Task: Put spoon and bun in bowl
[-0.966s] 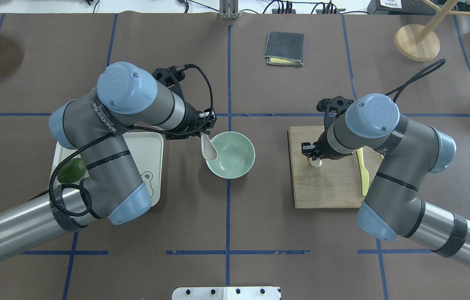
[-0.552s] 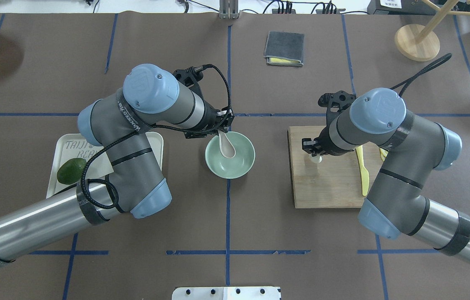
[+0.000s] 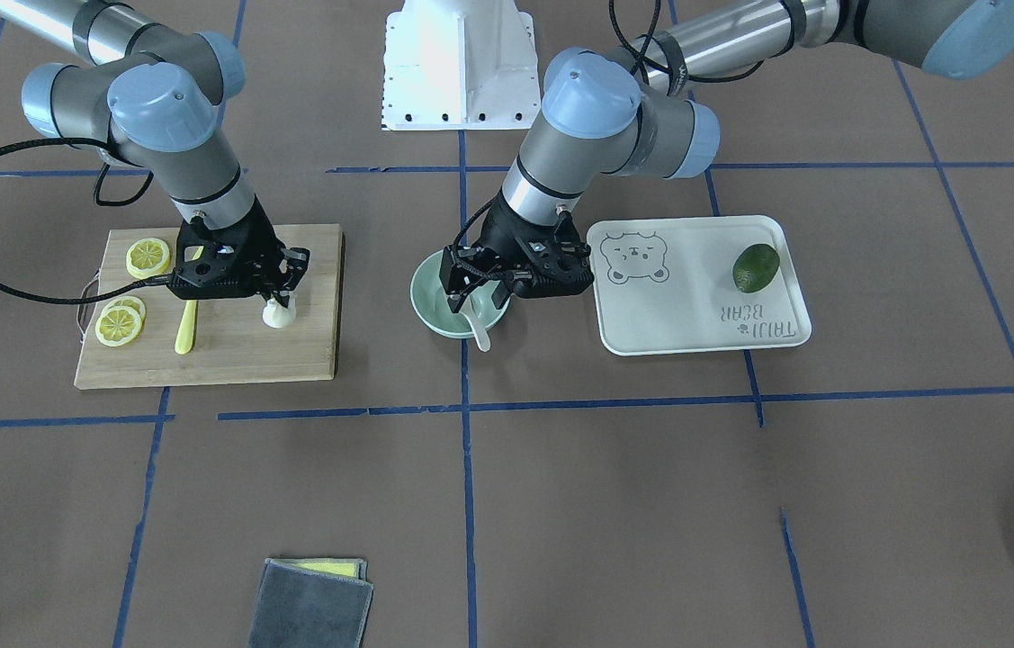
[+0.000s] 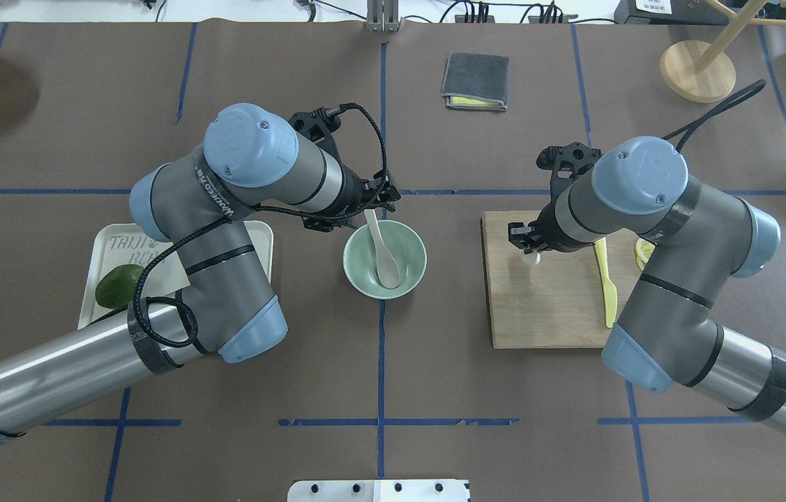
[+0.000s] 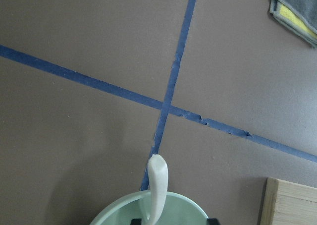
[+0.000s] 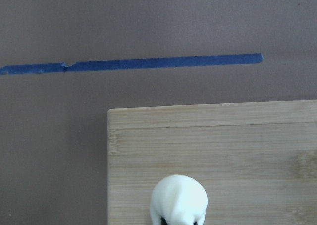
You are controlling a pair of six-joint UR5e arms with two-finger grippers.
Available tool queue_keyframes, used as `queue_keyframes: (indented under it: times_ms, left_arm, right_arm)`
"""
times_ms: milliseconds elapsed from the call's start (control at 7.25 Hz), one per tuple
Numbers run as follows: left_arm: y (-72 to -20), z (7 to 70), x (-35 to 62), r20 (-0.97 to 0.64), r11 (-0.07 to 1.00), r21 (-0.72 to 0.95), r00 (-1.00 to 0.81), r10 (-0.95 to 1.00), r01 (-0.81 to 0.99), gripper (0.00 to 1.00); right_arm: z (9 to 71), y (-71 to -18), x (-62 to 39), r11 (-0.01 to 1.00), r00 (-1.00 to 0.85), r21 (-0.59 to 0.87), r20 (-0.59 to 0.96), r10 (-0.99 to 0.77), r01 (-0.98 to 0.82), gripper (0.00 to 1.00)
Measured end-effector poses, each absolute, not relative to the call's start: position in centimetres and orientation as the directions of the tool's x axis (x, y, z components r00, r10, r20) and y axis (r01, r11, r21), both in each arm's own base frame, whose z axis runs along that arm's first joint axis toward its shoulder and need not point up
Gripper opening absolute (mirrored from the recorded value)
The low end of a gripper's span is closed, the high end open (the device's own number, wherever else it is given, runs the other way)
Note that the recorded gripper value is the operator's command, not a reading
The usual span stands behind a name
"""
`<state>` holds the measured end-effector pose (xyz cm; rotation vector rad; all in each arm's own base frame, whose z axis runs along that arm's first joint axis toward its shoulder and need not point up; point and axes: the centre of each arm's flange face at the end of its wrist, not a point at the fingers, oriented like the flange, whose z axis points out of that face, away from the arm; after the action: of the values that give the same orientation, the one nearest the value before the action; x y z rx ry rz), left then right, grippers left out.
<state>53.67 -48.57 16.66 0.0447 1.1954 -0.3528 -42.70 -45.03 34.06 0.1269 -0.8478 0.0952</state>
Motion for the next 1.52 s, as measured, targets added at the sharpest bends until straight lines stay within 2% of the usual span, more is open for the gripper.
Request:
queue_keyframes:
  times_ms: [276, 552, 966, 1379, 1517]
  left_arm:
    - [-50.0, 16.0, 50.3, -0.913, 0.938, -0.131, 0.329, -0.240, 0.320, 1.00]
    - [-50.6, 16.7, 45.8, -0.885, 0.950, -0.025, 0.435, -0.166, 0.311, 1.00]
    - [-51.5, 22.0, 37.3, -0.828, 0.950, 0.140, 0.559, -0.043, 0.280, 1.00]
    - [-53.4, 26.5, 32.1, -0.767, 0.939, 0.236, 0.641, 0.023, 0.250, 1.00]
    - [-54.0, 27.9, 30.5, -0.744, 0.935, 0.264, 0.666, 0.043, 0.235, 1.00]
  right_arm:
    - [30.9, -45.7, -42.3, 0.983, 0.623, 0.100, 0.782, 0.019, -0.154, 0.00]
    - [26.0, -46.2, -42.8, 0.976, 0.570, 0.135, 0.821, -0.015, -0.169, 0.00]
    - [20.2, -46.1, -46.4, 0.974, 0.519, 0.165, 0.852, -0.060, -0.158, 0.00]
    - [16.8, -45.3, -52.2, 0.972, 0.520, 0.189, 0.849, -0.092, -0.136, 0.00]
    - [16.5, -44.7, -53.3, 0.974, 0.522, 0.189, 0.848, -0.096, -0.128, 0.27]
